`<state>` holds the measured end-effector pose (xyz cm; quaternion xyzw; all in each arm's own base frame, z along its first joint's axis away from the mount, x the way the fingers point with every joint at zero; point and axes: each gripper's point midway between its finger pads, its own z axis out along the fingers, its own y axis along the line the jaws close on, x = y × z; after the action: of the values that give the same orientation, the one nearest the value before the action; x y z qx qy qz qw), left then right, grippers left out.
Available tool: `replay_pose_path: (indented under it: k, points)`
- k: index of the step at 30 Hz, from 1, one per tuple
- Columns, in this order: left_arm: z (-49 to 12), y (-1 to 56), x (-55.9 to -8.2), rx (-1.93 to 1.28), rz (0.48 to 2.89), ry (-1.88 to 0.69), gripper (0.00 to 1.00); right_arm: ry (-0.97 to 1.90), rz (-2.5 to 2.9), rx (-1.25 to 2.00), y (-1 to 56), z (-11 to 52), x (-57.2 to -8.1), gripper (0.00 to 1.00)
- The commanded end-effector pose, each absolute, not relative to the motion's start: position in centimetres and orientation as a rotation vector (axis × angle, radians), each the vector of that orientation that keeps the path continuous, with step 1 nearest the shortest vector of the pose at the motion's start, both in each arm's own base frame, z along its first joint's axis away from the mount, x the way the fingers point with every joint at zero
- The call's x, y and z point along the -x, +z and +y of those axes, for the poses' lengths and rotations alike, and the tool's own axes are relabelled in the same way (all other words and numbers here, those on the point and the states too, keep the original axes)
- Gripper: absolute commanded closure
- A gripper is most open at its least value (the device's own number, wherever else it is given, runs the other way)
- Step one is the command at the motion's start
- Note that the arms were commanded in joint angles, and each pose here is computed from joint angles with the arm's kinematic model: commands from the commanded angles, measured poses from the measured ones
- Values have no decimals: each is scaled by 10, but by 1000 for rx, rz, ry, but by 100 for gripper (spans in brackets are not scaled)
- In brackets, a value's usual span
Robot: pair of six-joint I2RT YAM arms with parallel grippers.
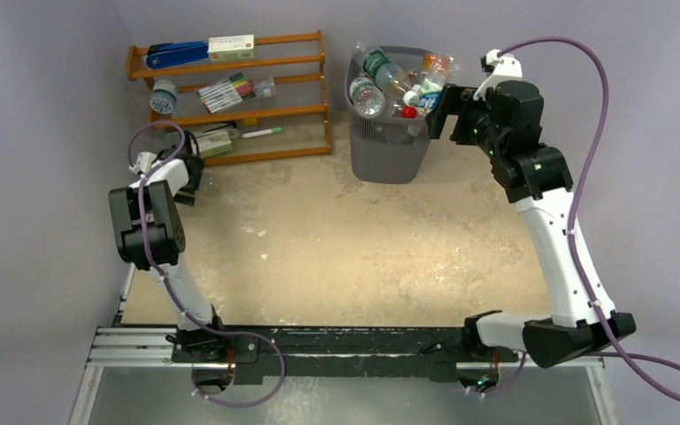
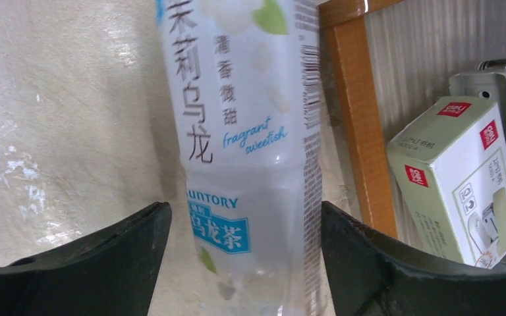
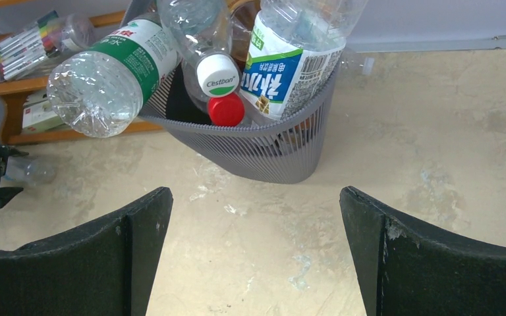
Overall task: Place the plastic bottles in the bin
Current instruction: Pick up the plastic bottle at the center of the board.
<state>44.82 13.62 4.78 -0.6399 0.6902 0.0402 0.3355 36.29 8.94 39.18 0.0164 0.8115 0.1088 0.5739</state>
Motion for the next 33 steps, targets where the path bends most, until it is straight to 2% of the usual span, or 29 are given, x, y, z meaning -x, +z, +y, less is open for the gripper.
replay_pose_path:
  k: [1,4,6,9,14,20,24,27,33]
  points:
    - [139,60,-448,1654,1764,87,28,294,1849,-15,402,96,-370,0]
    - [134,63,-438,1628,1771,63,52,315,1852,-11,398,100,-371,0]
    - [129,64,-433,1606,1812,47,64,329,1851,-12,397,101,-369,0]
    - [115,73,-424,1557,1859,2,70,360,1852,-10,398,105,-364,0]
    - [81,97,-404,1412,1950,-54,69,408,1837,-27,404,107,-350,0]
    - [-11,128,-382,1064,2136,-178,68,517,1842,-11,404,117,-324,0]
    - [-85,151,-361,800,2240,-336,67,649,1883,45,391,136,-307,0]
    - [-133,183,-347,622,2232,-453,67,729,1898,77,388,146,-294,0]
    - [-233,242,-318,285,2189,-884,65,993,1886,187,394,179,-269,0]
